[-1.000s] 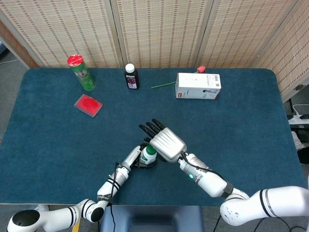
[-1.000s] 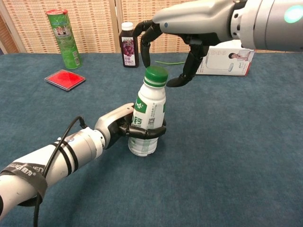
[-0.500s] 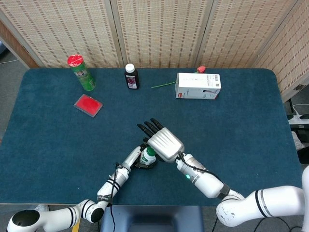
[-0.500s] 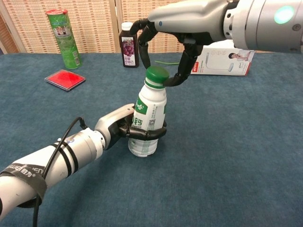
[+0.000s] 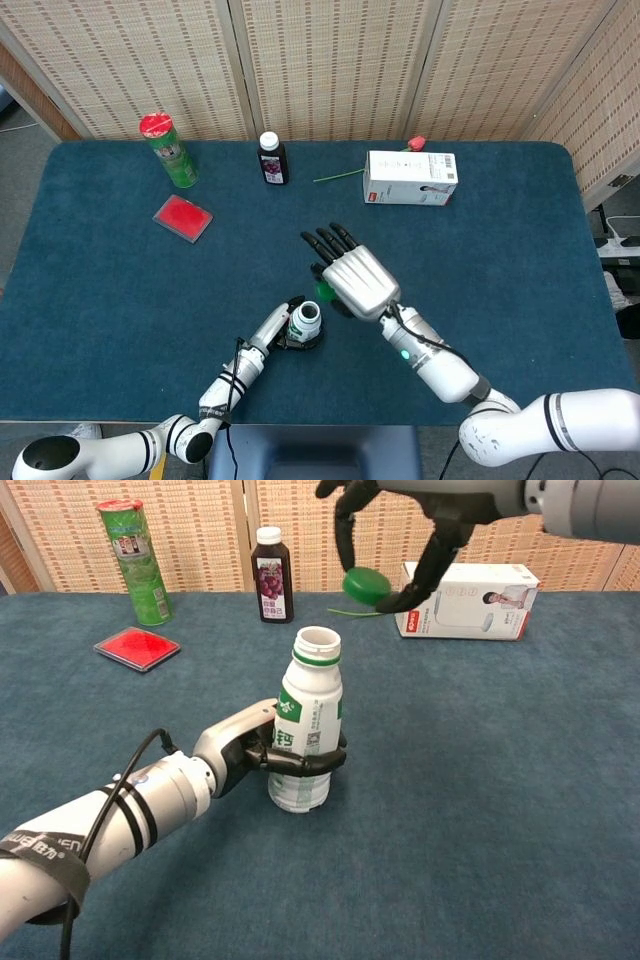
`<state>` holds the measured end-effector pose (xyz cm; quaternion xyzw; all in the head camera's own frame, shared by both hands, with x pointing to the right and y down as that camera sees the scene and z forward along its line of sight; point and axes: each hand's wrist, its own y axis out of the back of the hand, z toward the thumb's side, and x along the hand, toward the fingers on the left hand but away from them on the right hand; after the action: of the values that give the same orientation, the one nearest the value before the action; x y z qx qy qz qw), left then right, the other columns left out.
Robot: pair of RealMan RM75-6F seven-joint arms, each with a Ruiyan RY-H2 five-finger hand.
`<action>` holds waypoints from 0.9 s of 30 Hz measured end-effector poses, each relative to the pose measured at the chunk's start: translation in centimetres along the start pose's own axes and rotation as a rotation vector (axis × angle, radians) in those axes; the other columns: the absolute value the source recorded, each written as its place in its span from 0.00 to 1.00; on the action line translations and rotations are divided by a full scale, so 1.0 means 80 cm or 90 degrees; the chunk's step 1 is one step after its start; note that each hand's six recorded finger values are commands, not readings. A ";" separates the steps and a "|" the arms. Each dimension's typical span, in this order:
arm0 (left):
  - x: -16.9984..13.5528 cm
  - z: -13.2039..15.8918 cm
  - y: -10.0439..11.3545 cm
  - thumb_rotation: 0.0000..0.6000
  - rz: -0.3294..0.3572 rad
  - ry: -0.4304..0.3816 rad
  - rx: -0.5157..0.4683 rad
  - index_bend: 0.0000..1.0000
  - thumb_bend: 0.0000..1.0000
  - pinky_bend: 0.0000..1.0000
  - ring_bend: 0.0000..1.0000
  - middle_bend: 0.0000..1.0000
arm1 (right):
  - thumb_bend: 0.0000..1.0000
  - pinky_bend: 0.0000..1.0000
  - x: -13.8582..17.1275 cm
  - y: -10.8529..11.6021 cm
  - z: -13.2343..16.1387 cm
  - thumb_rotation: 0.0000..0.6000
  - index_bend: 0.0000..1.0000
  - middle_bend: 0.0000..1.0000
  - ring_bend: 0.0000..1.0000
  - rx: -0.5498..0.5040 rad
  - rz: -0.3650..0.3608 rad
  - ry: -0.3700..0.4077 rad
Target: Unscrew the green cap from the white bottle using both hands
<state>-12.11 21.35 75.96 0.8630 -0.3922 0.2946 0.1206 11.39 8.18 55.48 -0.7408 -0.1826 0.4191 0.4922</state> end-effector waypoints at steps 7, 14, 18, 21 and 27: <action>-0.006 -0.004 0.015 1.00 0.030 -0.020 -0.036 0.69 0.78 0.00 0.22 0.64 | 0.18 0.00 0.037 -0.024 -0.076 1.00 0.54 0.00 0.00 0.066 0.047 -0.076; -0.011 -0.017 0.033 1.00 0.066 -0.025 -0.045 0.66 0.74 0.00 0.16 0.54 | 0.18 0.00 0.080 -0.050 -0.116 1.00 0.51 0.00 0.00 0.084 0.094 -0.095; -0.012 -0.018 0.029 1.00 0.059 -0.030 -0.036 0.52 0.68 0.00 0.12 0.45 | 0.18 0.00 0.092 -0.067 -0.125 1.00 0.36 0.00 0.00 0.082 0.121 -0.092; -0.011 -0.016 0.026 1.00 0.055 -0.036 -0.031 0.33 0.61 0.00 0.06 0.35 | 0.18 0.00 0.093 -0.076 -0.127 1.00 0.26 0.00 0.00 0.078 0.140 -0.091; -0.011 -0.008 0.017 1.00 0.054 -0.054 -0.056 0.00 0.50 0.00 0.00 0.07 | 0.18 0.00 0.081 -0.093 -0.120 1.00 0.25 0.00 0.00 0.064 0.154 -0.080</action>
<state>-13.89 21.27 75.89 0.8510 -0.4460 0.2453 0.1288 23.92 10.43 60.76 -0.7040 -0.1012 0.5296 0.4623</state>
